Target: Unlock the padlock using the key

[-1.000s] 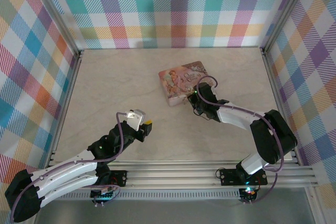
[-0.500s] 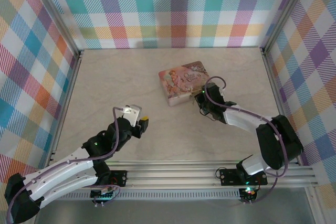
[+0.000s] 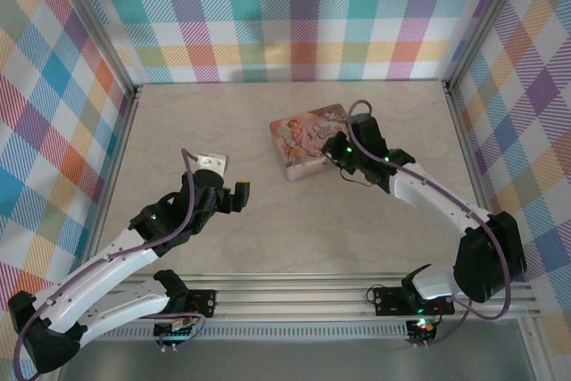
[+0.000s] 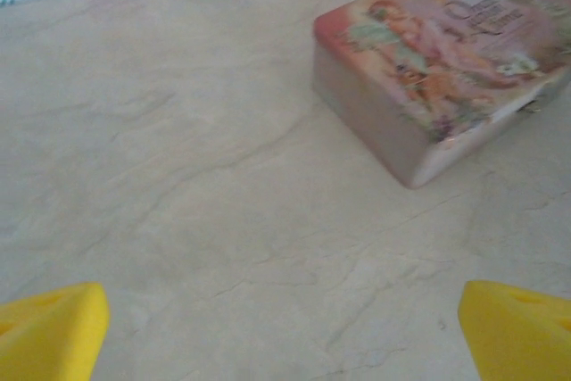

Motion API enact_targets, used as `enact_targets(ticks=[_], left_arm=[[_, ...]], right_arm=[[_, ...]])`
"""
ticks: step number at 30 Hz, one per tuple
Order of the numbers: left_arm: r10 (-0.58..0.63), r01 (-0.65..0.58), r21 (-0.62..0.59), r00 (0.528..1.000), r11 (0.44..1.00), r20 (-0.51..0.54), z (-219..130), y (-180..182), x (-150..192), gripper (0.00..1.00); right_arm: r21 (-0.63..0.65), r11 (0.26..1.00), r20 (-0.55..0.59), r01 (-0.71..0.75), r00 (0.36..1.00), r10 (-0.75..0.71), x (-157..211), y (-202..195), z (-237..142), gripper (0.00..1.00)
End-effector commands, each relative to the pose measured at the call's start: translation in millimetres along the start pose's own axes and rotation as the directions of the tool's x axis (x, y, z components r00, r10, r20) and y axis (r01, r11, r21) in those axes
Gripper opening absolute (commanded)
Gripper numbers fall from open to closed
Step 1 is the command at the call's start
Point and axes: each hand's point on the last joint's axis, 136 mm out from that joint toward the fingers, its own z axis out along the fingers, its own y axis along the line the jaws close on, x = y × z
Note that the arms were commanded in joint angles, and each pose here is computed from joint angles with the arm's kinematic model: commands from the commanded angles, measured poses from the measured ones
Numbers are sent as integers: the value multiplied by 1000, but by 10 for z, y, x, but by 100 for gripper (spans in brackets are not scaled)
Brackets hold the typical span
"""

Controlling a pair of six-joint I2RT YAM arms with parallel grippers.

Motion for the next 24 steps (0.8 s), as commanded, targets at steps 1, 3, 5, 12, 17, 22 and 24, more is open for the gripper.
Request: enact_targets(ticks=[1, 3, 5, 12, 17, 22, 24], left_arm=[[-36, 31, -52, 995, 998, -93, -38, 147, 154, 100], [-64, 54, -81, 990, 995, -129, -13, 215, 241, 100], [-112, 89, -131, 978, 987, -178, 23, 318, 366, 100], [-297, 216, -256, 891, 942, -343, 162, 502, 943, 100], [-403, 318, -285, 857, 904, -321, 135, 567, 1175, 100], [-418, 332, -311, 866, 891, -273, 23, 695, 1215, 100], [-417, 330, -320, 871, 888, -260, -15, 739, 1231, 100]], right_arm=[[-29, 975, -235, 220, 947, -221, 539, 210, 121, 0], [-71, 964, -303, 257, 915, -266, 752, 382, 284, 0], [-113, 961, -357, 254, 892, -278, 904, 506, 468, 0], [-169, 904, -459, 392, 780, -424, 1441, 968, 1171, 0], [-189, 878, -507, 439, 722, -470, 1746, 1109, 1701, 0], [-203, 869, -503, 451, 713, -488, 1901, 1087, 2100, 1], [-200, 864, -503, 463, 708, -496, 1922, 1054, 2210, 3]])
